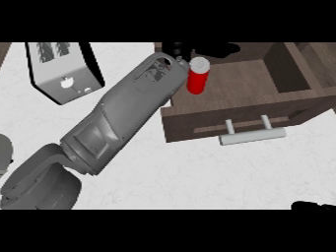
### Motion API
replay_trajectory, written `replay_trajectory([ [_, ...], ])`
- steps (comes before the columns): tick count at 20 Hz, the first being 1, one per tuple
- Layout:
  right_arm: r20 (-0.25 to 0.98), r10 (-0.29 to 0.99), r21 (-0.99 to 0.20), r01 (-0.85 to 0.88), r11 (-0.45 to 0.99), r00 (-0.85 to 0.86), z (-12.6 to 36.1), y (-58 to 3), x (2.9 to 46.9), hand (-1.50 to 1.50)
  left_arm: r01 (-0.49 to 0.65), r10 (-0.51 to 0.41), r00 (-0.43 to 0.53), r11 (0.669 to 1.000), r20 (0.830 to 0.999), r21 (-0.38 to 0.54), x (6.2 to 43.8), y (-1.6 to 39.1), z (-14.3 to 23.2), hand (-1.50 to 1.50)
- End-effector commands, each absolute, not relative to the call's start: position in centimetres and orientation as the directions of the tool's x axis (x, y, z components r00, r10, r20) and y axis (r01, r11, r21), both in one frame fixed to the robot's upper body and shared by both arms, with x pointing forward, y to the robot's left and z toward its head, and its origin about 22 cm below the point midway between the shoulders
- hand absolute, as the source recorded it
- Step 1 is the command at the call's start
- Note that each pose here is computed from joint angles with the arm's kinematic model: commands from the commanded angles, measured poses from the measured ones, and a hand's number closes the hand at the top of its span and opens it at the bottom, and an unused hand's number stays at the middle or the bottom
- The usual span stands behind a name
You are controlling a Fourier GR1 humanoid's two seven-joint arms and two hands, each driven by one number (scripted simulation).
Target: Pick up the can, place it into the drawer and close the drawer
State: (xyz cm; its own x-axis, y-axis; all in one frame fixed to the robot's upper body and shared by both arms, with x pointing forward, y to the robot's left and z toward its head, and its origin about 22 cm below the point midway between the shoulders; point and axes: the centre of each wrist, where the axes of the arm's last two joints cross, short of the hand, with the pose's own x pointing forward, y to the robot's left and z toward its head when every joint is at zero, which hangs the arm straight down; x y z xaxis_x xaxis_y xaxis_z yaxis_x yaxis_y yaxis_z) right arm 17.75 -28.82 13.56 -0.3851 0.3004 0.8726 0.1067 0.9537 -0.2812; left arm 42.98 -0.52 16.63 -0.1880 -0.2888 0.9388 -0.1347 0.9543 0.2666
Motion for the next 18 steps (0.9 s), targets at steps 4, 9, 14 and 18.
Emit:
replay_trajectory([
  [4, 0.761, 0.466, -0.471, 0.11, 0.875, -0.452, 14.7, -28.4, 18.5, -1.5, -0.124, -0.21, -0.195, 0.974, 0.958, 0.188, 42.1, -1.7, 17.6, -1.5],
  [9, 0.677, 0.588, -0.582, 0.168, 0.796, -0.442, 15.0, -27.9, 18.7, -1.5, -0.132, -0.172, -0.223, 0.981, 0.96, 0.145, 42.6, -1.0, 17.3, -1.5],
  [14, 0.542, 0.728, -0.732, 0.19, 0.654, -0.42, 13.4, -27.1, 20.7, -1.5, -0.144, -0.179, -0.234, 0.978, 0.956, 0.148, 42.0, -1.8, 17.9, -1.5],
  [18, 0.415, 0.829, -0.829, 0.22, 0.514, -0.374, 13.0, -26.0, 22.9, -1.5, -0.115, -0.169, -0.228, 0.983, 0.959, 0.145, 41.9, -2.5, 19.2, -1.5],
])
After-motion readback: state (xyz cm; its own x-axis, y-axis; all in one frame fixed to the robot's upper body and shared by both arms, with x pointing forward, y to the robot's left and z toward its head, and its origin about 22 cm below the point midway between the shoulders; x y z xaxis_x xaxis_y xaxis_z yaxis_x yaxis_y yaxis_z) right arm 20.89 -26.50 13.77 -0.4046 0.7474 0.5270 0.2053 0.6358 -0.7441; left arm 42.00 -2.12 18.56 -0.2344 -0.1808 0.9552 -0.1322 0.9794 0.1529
